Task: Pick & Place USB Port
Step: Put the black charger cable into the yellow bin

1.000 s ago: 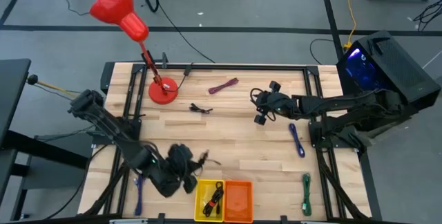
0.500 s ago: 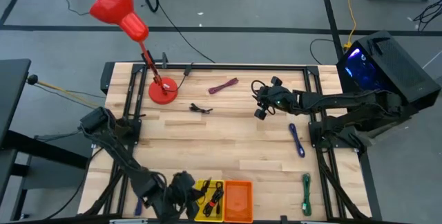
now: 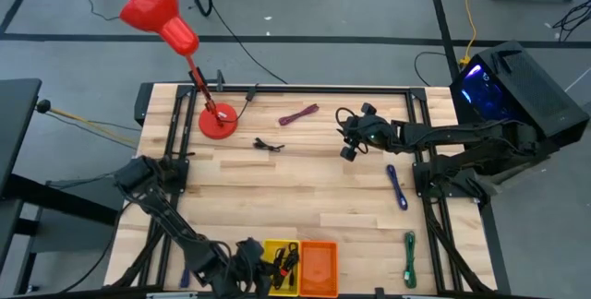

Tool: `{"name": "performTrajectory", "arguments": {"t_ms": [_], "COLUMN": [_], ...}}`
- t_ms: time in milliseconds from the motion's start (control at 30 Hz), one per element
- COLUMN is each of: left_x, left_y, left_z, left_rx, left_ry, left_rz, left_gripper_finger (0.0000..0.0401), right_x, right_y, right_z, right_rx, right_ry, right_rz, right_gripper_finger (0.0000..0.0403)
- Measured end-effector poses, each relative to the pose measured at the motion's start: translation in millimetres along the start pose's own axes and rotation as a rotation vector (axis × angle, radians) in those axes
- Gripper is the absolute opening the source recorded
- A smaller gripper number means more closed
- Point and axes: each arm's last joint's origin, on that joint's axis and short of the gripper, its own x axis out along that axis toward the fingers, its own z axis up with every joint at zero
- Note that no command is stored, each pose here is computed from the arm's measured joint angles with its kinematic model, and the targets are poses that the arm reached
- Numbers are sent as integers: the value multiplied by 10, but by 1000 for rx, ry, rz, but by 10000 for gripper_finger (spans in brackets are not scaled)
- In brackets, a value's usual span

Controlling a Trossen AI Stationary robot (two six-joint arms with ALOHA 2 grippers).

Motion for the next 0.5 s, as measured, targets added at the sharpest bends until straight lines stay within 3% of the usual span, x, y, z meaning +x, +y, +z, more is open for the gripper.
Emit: {"name": "performTrajectory", "arguments": {"t_ms": [333,500], "left_x": [7,6], "left_y": [-10,-10], "left_z": [-12,-21], "left_rx": [-31,-31], "left_ry": [48,72], "left_rz": [-9,-9], "left_gripper_finger": [7,40], "right_x": [0,0], "right_y": [0,0], "right_z": [0,0], "right_rx": [-1,-1], "right_ry": [0,0], "right_rz": [0,0], "right_gripper_finger": [107,107]}}
